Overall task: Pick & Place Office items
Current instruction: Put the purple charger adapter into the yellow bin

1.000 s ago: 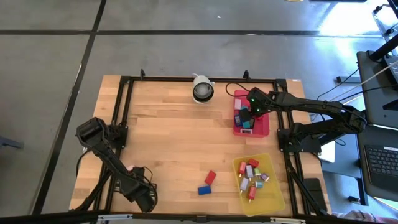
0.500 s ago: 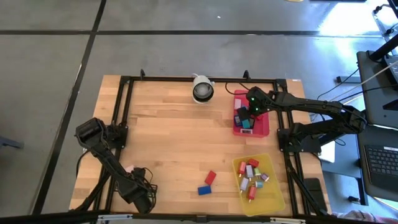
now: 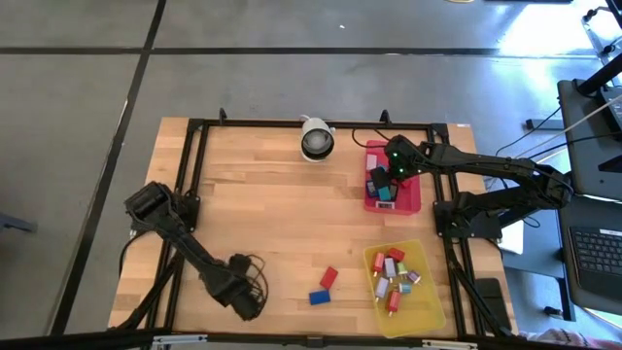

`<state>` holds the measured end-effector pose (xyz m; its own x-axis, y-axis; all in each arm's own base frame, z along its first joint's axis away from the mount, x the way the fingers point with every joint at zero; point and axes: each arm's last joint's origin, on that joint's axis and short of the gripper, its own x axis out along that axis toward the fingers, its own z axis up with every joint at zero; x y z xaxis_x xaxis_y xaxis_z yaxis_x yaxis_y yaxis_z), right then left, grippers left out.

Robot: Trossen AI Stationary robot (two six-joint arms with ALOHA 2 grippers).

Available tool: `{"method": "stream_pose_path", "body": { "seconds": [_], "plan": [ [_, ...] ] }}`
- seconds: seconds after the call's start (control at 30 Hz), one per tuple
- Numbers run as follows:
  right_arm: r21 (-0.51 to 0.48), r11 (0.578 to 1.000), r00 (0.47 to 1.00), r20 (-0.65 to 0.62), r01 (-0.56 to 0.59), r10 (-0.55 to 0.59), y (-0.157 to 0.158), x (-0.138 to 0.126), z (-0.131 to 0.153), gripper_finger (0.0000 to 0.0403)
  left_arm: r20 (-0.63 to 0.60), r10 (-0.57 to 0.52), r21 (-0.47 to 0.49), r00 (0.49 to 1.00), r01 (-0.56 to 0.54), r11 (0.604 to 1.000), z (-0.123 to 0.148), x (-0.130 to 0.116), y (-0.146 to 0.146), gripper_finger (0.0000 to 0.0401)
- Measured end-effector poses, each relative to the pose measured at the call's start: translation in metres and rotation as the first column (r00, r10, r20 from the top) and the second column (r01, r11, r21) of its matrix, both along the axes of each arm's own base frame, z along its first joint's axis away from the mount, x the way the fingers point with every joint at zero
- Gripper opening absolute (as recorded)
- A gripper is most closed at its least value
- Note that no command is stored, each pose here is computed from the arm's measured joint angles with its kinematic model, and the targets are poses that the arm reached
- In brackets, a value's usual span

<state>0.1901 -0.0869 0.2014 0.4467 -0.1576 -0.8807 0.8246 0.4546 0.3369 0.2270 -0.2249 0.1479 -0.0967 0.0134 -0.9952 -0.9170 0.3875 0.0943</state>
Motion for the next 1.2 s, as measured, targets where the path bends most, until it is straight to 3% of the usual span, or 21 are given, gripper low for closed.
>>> {"method": "stream_pose_path", "body": {
  "seconds": [0.27,0.47,0.6,0.73,0.93,1.2],
  "plan": [
    [0.006,1.000,1.000,0.008,0.016,-0.016,0.000,0.000,0.000,0.0277,-0.035,-0.256,-0.066,0.966,0.253,0.965,0.009,0.027,0.029,0.0246],
    [0.006,1.000,1.000,0.008,0.016,-0.016,0.000,0.000,0.000,0.0277,-0.118,-0.506,-0.111,0.855,0.495,0.862,0.023,0.038,0.054,0.0240],
    [0.026,1.000,1.000,0.017,0.004,-0.005,0.000,0.001,0.000,0.0277,-0.202,-0.613,-0.194,0.764,0.582,0.790,0.030,0.033,0.063,0.0240],
    [0.027,1.000,1.000,0.017,0.003,-0.004,0.000,0.001,0.000,0.0277,-0.238,-0.638,-0.231,0.732,0.596,0.769,0.026,0.026,0.066,0.0240],
    [0.023,1.000,1.000,0.016,-0.002,0.002,0.000,0.001,0.000,0.0277,-0.175,-0.639,-0.306,0.749,0.576,0.758,0.009,0.023,0.064,0.0240],
    [0.022,1.000,1.000,0.016,-0.004,0.004,0.000,0.001,0.000,0.0277,-0.270,-0.575,-0.322,0.772,0.490,0.810,-0.011,0.005,0.075,0.0240]
  ]
}}
